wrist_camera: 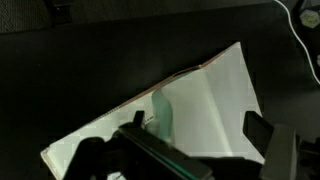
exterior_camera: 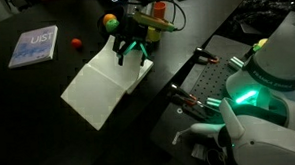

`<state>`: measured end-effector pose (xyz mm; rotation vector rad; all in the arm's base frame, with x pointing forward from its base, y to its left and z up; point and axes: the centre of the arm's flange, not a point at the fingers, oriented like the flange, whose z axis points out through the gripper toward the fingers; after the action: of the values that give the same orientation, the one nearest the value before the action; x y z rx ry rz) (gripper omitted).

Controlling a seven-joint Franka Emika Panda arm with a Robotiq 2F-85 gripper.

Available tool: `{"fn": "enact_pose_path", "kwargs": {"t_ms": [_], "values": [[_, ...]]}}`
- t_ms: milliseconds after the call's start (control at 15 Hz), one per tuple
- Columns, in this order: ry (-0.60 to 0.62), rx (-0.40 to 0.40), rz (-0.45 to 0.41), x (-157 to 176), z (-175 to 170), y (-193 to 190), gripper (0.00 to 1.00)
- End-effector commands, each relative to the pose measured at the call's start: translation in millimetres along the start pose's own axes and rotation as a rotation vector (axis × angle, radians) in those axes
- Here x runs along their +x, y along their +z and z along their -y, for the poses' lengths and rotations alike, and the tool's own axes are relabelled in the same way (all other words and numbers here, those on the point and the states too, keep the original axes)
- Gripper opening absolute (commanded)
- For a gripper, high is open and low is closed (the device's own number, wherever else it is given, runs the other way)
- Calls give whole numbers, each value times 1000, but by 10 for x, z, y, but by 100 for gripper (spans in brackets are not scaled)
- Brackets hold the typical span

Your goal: Open the white and orange book then flip some pages.

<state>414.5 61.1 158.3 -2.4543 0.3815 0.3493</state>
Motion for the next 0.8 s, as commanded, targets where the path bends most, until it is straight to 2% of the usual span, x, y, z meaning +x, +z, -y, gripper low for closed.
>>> {"fn": "enact_pose_path", "kwargs": {"t_ms": [0,267,733], "values": [[-95,-13,-17,-121,300,-68,100],[-188,-68,-70,-159,417,-62,100],[-416,-310,-160,-215,495,23,100]]}}
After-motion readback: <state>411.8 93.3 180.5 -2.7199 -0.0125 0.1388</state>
